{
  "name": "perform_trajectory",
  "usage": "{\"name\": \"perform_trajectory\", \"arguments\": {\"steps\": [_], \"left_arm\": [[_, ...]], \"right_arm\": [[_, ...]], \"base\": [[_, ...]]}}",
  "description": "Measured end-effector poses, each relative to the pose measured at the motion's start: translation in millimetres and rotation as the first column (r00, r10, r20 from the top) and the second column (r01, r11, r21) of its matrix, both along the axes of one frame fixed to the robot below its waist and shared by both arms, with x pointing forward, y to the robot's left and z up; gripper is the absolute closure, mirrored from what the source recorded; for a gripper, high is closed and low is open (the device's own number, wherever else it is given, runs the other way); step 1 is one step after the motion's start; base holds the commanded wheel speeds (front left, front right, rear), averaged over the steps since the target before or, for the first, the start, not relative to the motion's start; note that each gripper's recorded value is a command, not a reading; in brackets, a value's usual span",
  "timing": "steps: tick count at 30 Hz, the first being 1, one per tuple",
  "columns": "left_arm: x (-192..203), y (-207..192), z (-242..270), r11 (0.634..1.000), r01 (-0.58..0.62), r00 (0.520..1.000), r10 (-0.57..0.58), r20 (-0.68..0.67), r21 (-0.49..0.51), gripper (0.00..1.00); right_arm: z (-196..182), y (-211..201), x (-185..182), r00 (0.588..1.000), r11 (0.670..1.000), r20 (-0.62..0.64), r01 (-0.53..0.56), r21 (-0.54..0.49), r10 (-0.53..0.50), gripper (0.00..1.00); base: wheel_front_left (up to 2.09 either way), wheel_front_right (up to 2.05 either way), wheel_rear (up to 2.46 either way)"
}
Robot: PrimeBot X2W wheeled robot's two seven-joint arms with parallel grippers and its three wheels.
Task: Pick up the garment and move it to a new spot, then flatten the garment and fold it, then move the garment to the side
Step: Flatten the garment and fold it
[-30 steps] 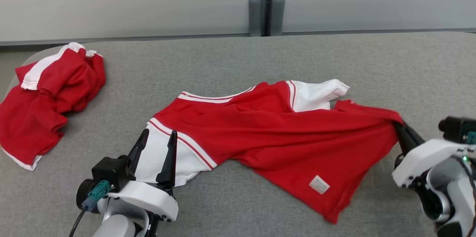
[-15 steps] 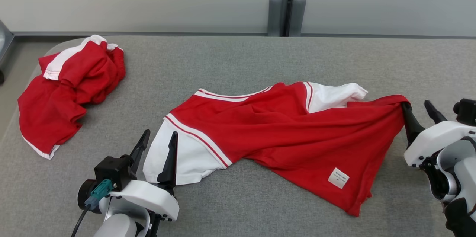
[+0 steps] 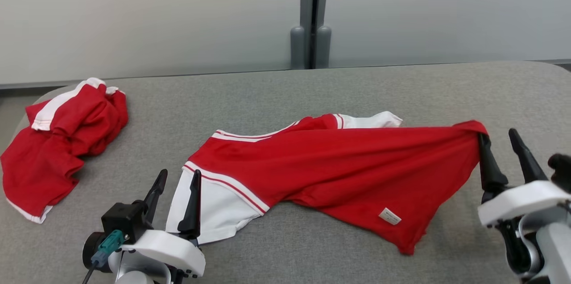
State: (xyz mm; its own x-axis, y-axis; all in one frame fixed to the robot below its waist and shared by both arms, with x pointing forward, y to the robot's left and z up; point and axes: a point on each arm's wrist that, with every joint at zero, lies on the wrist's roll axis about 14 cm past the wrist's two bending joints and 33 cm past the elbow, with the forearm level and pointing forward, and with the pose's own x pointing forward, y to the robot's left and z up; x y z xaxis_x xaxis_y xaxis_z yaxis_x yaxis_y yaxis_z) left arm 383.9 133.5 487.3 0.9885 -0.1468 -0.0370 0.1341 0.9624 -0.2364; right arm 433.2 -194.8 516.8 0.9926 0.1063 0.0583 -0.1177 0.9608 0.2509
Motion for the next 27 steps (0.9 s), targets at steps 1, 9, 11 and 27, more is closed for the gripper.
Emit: {"name": "perform_trajectory", "arguments": {"steps": [1, 9, 11, 27], "left_arm": [[-1, -2, 1, 1.000, 0.007, 1.000, -0.007, 0.003, 0.000, 0.00], [2, -14, -3, 0.999, 0.043, 0.999, -0.043, -0.022, -0.003, 0.00], [2, -14, -5, 0.999, 0.044, 0.999, -0.044, -0.028, 0.000, 0.00], [1, -3, 2, 1.000, 0.013, 1.000, -0.013, -0.008, 0.007, 0.00]], "right_arm": [[-1, -2, -6, 1.000, 1.000, 0.003, 0.013, 0.007, -0.013, 0.00], [-75, 4, -49, 0.951, 1.000, -0.308, -0.002, 0.031, 0.012, 0.00], [-83, 11, -55, 0.934, 0.999, -0.356, -0.030, 0.040, 0.042, 0.00], [-43, 10, -71, 0.964, 0.996, -0.258, -0.041, 0.084, 0.061, 0.00]], "base": [[0.00, 0.00, 0.00], [0.00, 0.00, 0.00], [0.00, 0.00, 0.00], [0.00, 0.00, 0.00]]}}
